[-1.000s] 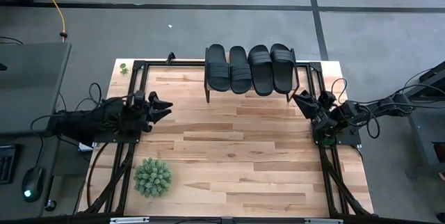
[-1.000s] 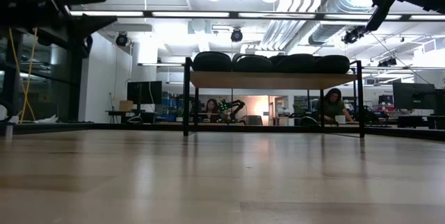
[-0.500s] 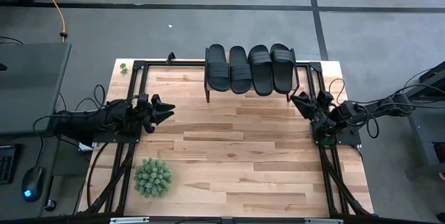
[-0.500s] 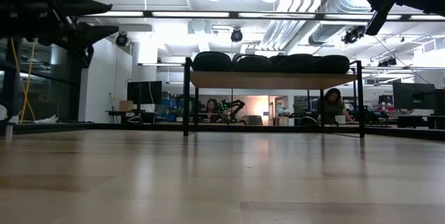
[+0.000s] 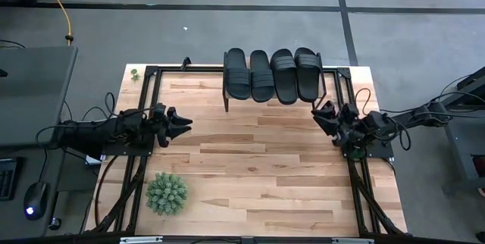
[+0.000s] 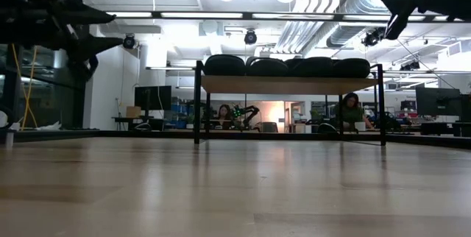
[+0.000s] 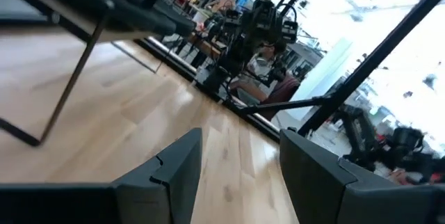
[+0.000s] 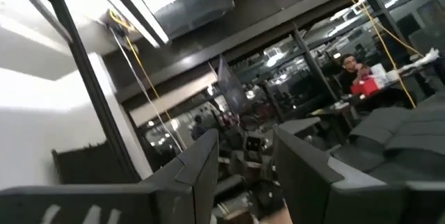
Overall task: Pick and place slides into the shelf
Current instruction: Return to Home Position
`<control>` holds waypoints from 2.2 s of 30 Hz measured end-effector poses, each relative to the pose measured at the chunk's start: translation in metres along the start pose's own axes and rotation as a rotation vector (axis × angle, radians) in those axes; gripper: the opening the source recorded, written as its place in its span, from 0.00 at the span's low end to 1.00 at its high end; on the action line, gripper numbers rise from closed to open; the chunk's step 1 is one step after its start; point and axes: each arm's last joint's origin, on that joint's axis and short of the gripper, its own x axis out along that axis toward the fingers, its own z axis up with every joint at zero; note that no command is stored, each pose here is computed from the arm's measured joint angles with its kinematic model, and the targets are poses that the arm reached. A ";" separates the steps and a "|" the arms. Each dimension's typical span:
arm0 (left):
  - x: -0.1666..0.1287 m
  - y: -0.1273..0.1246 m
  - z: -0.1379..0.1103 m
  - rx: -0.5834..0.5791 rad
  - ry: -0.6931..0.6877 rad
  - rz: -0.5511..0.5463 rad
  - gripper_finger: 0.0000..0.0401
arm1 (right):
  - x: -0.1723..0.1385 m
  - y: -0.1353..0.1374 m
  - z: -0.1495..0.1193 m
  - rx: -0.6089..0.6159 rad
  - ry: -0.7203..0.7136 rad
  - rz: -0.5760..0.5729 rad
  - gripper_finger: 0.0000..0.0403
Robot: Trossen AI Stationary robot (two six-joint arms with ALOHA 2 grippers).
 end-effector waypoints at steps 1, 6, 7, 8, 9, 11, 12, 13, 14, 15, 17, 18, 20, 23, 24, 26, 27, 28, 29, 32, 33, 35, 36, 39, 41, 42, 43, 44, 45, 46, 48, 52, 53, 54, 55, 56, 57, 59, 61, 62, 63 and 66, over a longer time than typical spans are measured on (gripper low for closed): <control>0.000 0.000 0.000 -0.024 0.001 0.000 0.44 | 0.000 0.000 -0.001 -0.011 0.011 -0.004 0.32; 0.000 0.000 0.000 -0.083 0.002 0.000 0.44 | 0.000 -0.002 -0.005 0.008 0.051 -0.018 0.32; 0.000 0.000 0.000 -0.083 0.002 0.000 0.44 | 0.000 -0.002 -0.006 0.010 0.062 -0.022 0.32; 0.000 0.000 0.000 -0.083 0.002 0.000 0.44 | 0.000 -0.003 -0.007 0.006 0.071 -0.026 0.32; 0.000 0.000 0.000 -0.083 0.002 0.000 0.44 | 0.000 -0.003 -0.008 0.002 0.080 -0.029 0.32; 0.000 0.000 0.000 -0.083 0.002 0.001 0.44 | -0.001 -0.004 -0.010 -0.003 0.097 -0.035 0.32; 0.000 0.000 0.000 -0.082 0.002 0.001 0.44 | -0.001 -0.004 -0.011 -0.006 0.105 -0.038 0.32; 0.000 0.000 0.000 -0.069 0.001 0.002 0.44 | -0.001 -0.004 -0.011 -0.018 0.111 -0.040 0.32; 0.000 0.000 0.000 -0.051 0.001 0.002 0.44 | -0.001 -0.004 -0.012 -0.044 0.119 -0.041 0.32; 0.000 0.000 0.000 -0.031 0.001 0.002 0.44 | -0.001 -0.005 -0.013 -0.074 0.129 -0.042 0.32; 0.000 0.000 0.000 0.015 0.004 -0.002 0.44 | -0.001 -0.005 -0.015 -0.131 0.151 -0.039 0.32; 0.000 0.000 0.000 0.047 0.010 -0.011 0.44 | -0.001 -0.005 -0.016 -0.162 0.161 -0.031 0.32; 0.000 -0.001 -0.001 0.130 0.034 -0.051 0.44 | -0.002 -0.005 -0.017 -0.214 0.183 -0.009 0.32; 0.000 -0.004 -0.002 0.278 0.060 -0.133 0.44 | -0.002 -0.006 -0.021 -0.264 0.225 0.013 0.32; 0.000 -0.005 -0.002 0.315 0.061 -0.154 0.44 | -0.003 -0.006 -0.022 -0.275 0.244 0.015 0.32; 0.000 -0.005 -0.002 0.369 0.062 -0.168 0.44 | -0.004 -0.008 -0.026 -0.289 0.284 0.007 0.32; 0.000 -0.005 -0.002 0.380 0.061 -0.167 0.44 | -0.005 -0.009 -0.028 -0.291 0.311 0.001 0.32; 0.000 -0.005 -0.002 0.388 0.058 -0.162 0.44 | -0.005 -0.010 -0.030 -0.296 0.334 -0.004 0.32; 0.000 -0.005 -0.002 0.396 0.056 -0.158 0.44 | -0.006 -0.011 -0.033 -0.300 0.359 -0.007 0.32; 0.000 -0.004 -0.002 0.409 0.052 -0.149 0.44 | -0.008 -0.013 -0.037 -0.307 0.418 0.001 0.32; 0.000 -0.004 -0.002 0.413 0.052 -0.148 0.44 | -0.009 -0.013 -0.039 -0.308 0.435 0.009 0.32; 0.000 -0.004 -0.002 0.424 0.050 -0.147 0.44 | -0.010 -0.014 -0.041 -0.310 0.459 0.008 0.32; 0.000 -0.004 -0.002 0.427 0.050 -0.146 0.44 | -0.010 -0.014 -0.042 -0.308 0.472 0.004 0.32; 0.000 -0.004 -0.002 0.433 0.049 -0.145 0.44 | -0.012 -0.016 -0.045 -0.317 0.517 -0.008 0.32; 0.000 -0.004 -0.002 0.430 0.050 -0.145 0.44 | -0.014 -0.018 -0.048 -0.328 0.548 -0.014 0.32; 0.000 -0.004 -0.002 0.427 0.050 -0.145 0.44 | -0.015 -0.018 -0.049 -0.334 0.562 -0.016 0.32; 0.000 -0.004 -0.002 0.425 0.050 -0.145 0.44 | -0.015 -0.019 -0.050 -0.345 0.575 -0.015 0.32; 0.000 -0.004 -0.002 0.425 0.051 -0.146 0.44 | -0.016 -0.019 -0.051 -0.354 0.590 -0.010 0.32; 0.000 -0.004 -0.002 0.422 0.051 -0.146 0.44 | -0.017 -0.020 -0.052 -0.364 0.607 -0.002 0.32; 0.000 -0.004 -0.002 0.415 0.051 -0.146 0.44 | -0.017 -0.020 -0.053 -0.374 0.620 0.003 0.32; 0.000 -0.004 -0.002 0.401 0.052 -0.146 0.44 | -0.019 -0.021 -0.055 -0.386 0.656 0.013 0.32; 0.000 -0.004 -0.002 0.397 0.053 -0.147 0.44 | -0.024 -0.024 -0.060 -0.400 0.733 -0.006 0.32; 0.000 -0.004 -0.002 0.395 0.054 -0.147 0.44 | -0.025 -0.025 -0.061 -0.401 0.750 -0.011 0.32; 0.000 -0.004 -0.002 0.396 0.054 -0.147 0.44 | -0.026 -0.026 -0.062 -0.406 0.767 -0.015 0.32; 0.000 -0.004 -0.002 0.396 0.054 -0.147 0.44 | -0.027 -0.027 -0.063 -0.409 0.780 -0.018 0.32; 0.000 -0.004 -0.002 0.396 0.053 -0.147 0.44 | -0.028 -0.027 -0.064 -0.413 0.789 -0.020 0.32; 0.000 -0.004 -0.002 0.396 0.054 -0.147 0.44 | -0.028 -0.027 -0.064 -0.419 0.796 -0.020 0.32; 0.000 -0.004 -0.002 0.396 0.053 -0.147 0.44 | -0.029 -0.028 -0.064 -0.430 0.804 -0.018 0.32; 0.000 -0.004 -0.002 0.397 0.053 -0.147 0.44 | -0.029 -0.028 -0.064 -0.442 0.805 -0.014 0.32; 0.000 -0.004 -0.002 0.397 0.053 -0.147 0.44 | -0.029 -0.028 -0.064 -0.450 0.805 -0.011 0.32; 0.000 -0.004 -0.002 0.397 0.054 -0.147 0.44 | -0.029 -0.028 -0.064 -0.455 0.805 -0.009 0.32; 0.000 -0.004 -0.002 0.398 0.053 -0.147 0.44 | -0.029 -0.028 -0.065 -0.454 0.806 -0.009 0.32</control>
